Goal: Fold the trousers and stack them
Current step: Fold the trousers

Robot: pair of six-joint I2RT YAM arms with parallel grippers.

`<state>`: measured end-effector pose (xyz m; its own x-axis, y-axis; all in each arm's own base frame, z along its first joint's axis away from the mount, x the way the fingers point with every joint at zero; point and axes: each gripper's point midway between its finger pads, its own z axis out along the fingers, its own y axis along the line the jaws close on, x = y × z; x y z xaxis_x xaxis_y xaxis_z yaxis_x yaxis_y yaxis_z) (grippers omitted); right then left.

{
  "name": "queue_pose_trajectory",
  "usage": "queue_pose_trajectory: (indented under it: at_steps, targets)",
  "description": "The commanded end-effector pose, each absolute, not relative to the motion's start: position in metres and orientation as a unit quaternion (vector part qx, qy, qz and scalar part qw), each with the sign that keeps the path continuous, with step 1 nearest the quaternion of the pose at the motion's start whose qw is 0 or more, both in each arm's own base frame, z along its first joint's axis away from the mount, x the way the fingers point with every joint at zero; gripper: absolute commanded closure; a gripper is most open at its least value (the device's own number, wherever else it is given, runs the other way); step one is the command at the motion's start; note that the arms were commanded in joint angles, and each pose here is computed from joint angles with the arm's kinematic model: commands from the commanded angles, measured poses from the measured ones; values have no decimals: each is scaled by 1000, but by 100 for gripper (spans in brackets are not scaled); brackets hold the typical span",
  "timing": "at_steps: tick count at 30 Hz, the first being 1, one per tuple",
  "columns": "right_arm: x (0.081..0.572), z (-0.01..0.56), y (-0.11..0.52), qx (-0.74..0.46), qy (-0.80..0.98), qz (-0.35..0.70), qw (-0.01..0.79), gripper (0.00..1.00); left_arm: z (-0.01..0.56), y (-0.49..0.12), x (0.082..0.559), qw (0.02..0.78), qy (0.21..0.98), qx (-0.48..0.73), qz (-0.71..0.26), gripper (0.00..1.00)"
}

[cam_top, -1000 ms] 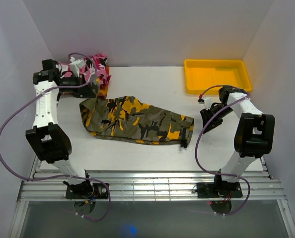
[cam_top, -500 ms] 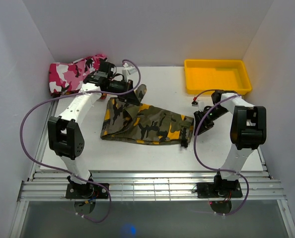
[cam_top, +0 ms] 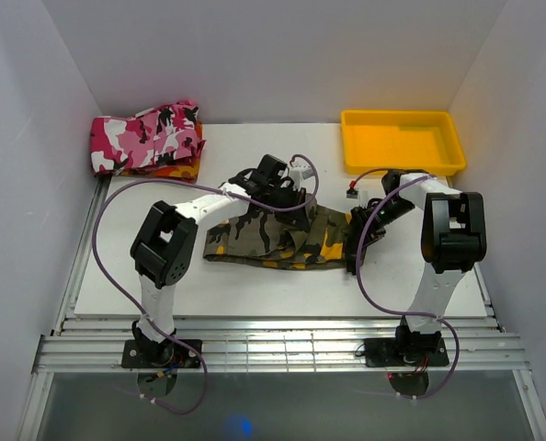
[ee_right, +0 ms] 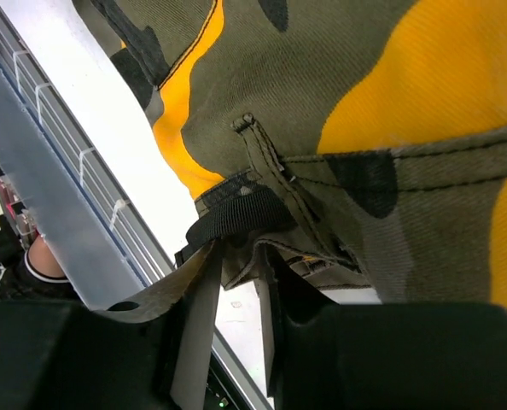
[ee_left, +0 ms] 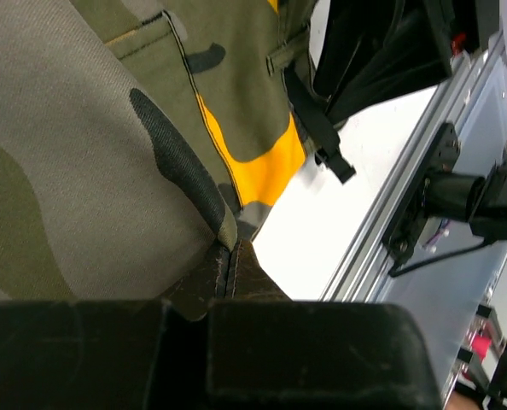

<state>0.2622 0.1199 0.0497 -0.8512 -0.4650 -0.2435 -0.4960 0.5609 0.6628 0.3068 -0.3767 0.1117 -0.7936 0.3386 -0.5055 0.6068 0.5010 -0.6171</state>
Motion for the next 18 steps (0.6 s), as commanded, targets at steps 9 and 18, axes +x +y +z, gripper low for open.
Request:
queue_pose_trajectory:
  at_steps: [9, 18]
  targets:
    - [284, 96, 124, -285, 868, 387, 124, 73, 135, -376, 322, 216, 853, 200, -431, 100]
    - [277, 116, 153, -243, 833, 484, 114, 72, 130, -355, 326, 220, 861, 183, -421, 100]
